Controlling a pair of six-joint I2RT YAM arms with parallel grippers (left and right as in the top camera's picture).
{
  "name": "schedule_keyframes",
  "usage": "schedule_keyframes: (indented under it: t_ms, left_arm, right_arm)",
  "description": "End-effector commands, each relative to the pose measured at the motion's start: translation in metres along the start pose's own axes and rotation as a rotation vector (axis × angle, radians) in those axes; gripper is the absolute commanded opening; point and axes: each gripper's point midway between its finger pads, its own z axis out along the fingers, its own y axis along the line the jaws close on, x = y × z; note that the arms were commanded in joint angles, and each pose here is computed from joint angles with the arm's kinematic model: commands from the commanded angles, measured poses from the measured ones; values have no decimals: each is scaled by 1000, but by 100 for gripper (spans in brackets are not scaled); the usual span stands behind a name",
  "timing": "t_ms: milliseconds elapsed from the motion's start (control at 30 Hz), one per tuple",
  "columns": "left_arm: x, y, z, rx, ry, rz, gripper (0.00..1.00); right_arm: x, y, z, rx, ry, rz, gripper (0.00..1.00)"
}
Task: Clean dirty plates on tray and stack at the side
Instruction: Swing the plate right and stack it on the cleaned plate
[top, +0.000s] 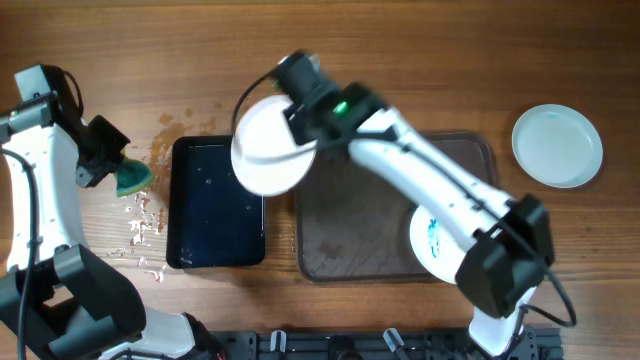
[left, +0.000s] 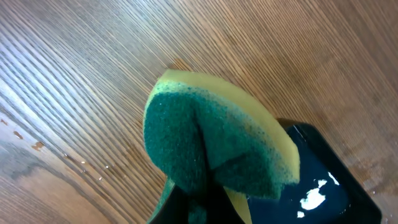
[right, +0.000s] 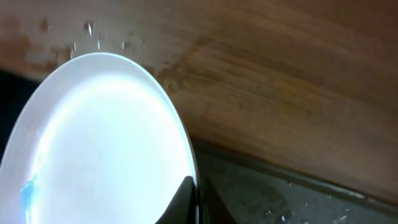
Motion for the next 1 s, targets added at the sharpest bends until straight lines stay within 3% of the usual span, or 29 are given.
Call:
schedule_keyframes:
  t_ms: [0,133,333,533,633,800,967]
  left_arm:
    - [4,-24,-11,50,-17,64,4]
    - [19,-50,-11,71,-9,145,4]
    - [49,-93,-10,102,5,284,4]
    - [65,-117,-13,132,-4,361,4]
    - [67,-119,-13,134,-3,369,4]
    - [68,-119,-13,133,-2,368,4]
    - [68,-119,-13,133,-2,369,4]
  right_arm:
    - [-26,-31,-25,-108,-18,279,5]
    - [-20,-117,-29,-38,29,461,4]
    - [26,-262,-44,141,116,707,4]
    - [105,-378,-60,272,171,1003,4]
    - [162,-417,-59,319,208,1170,4]
    - [222,-451,-58,343,211,1337,4]
    - [261,-470,-56,365,189,1450,4]
